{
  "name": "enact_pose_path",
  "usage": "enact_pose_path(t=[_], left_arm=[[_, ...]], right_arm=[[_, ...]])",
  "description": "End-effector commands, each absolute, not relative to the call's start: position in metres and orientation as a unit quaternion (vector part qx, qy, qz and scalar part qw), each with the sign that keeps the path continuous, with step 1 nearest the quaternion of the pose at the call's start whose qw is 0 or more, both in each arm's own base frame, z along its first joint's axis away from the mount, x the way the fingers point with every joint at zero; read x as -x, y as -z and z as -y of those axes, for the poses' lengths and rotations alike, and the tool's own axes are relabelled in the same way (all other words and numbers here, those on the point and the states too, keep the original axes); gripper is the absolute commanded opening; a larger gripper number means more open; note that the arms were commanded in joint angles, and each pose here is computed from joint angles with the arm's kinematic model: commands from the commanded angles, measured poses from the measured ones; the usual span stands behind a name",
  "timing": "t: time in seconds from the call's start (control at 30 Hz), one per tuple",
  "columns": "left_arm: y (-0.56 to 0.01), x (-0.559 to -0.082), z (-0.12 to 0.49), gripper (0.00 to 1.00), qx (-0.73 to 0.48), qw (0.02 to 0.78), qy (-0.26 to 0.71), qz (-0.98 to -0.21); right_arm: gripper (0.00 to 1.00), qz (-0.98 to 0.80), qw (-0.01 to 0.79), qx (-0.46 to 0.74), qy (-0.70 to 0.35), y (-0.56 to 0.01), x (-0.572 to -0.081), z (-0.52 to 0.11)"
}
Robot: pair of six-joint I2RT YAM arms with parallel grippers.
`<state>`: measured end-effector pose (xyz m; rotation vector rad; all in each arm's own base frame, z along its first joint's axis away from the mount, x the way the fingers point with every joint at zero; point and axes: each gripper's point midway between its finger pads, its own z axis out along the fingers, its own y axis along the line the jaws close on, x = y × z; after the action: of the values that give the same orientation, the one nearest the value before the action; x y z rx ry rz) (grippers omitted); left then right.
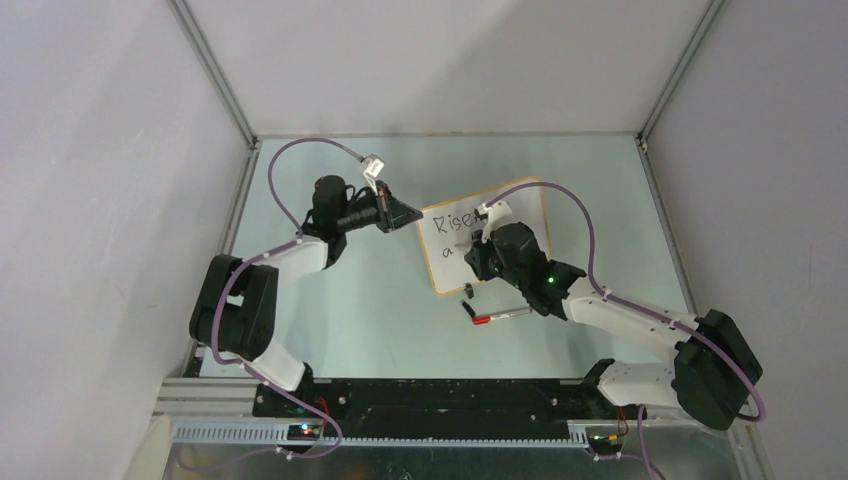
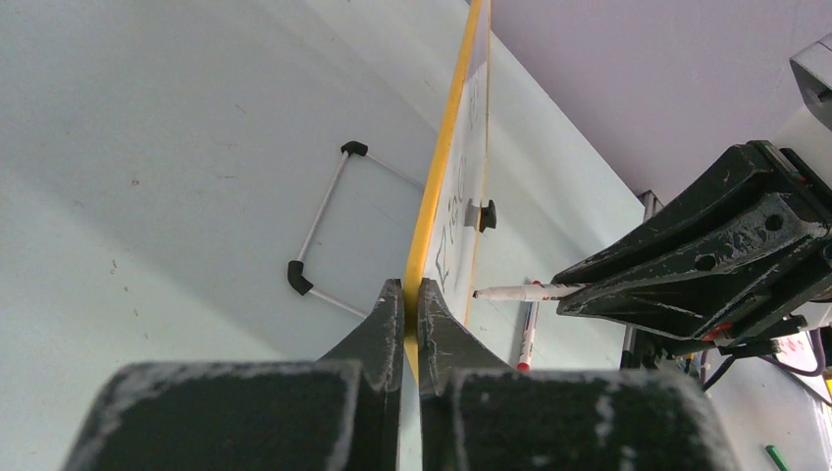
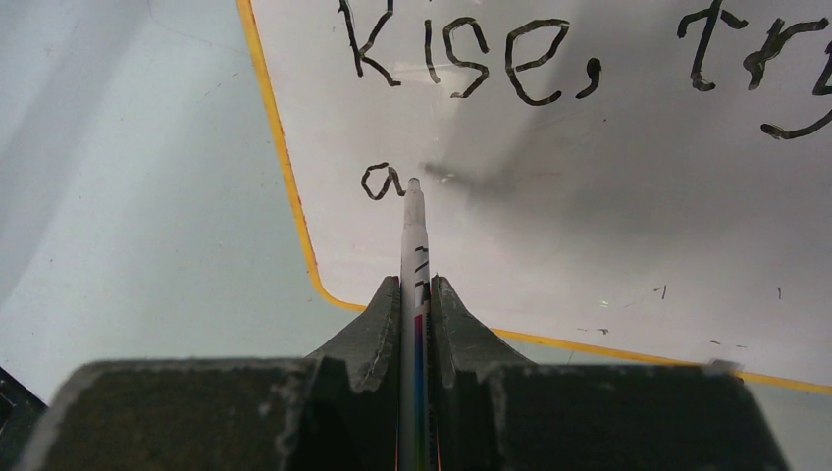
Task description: Write a sentence on the whiteboard
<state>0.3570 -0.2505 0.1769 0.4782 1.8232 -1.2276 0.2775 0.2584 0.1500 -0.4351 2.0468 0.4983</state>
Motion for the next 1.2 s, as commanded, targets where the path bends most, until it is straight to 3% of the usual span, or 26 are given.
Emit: enact_pose_path(t=[0.0,1.17], left_arm=[[-0.193,-0.359,0.254,0.02,-0.211,0.453,0.48,-0.721],[-0.192,-0.358,0.255,0.02,-0.214,0.451,0.48,-0.721]], right_arm=[[0.0,-0.824,0.499,0.171,-0.209,-0.172,-0.289,-0.263],[0.0,-0.839,0.483,0.161,-0.191,-0.159,-0.296,-0.258]])
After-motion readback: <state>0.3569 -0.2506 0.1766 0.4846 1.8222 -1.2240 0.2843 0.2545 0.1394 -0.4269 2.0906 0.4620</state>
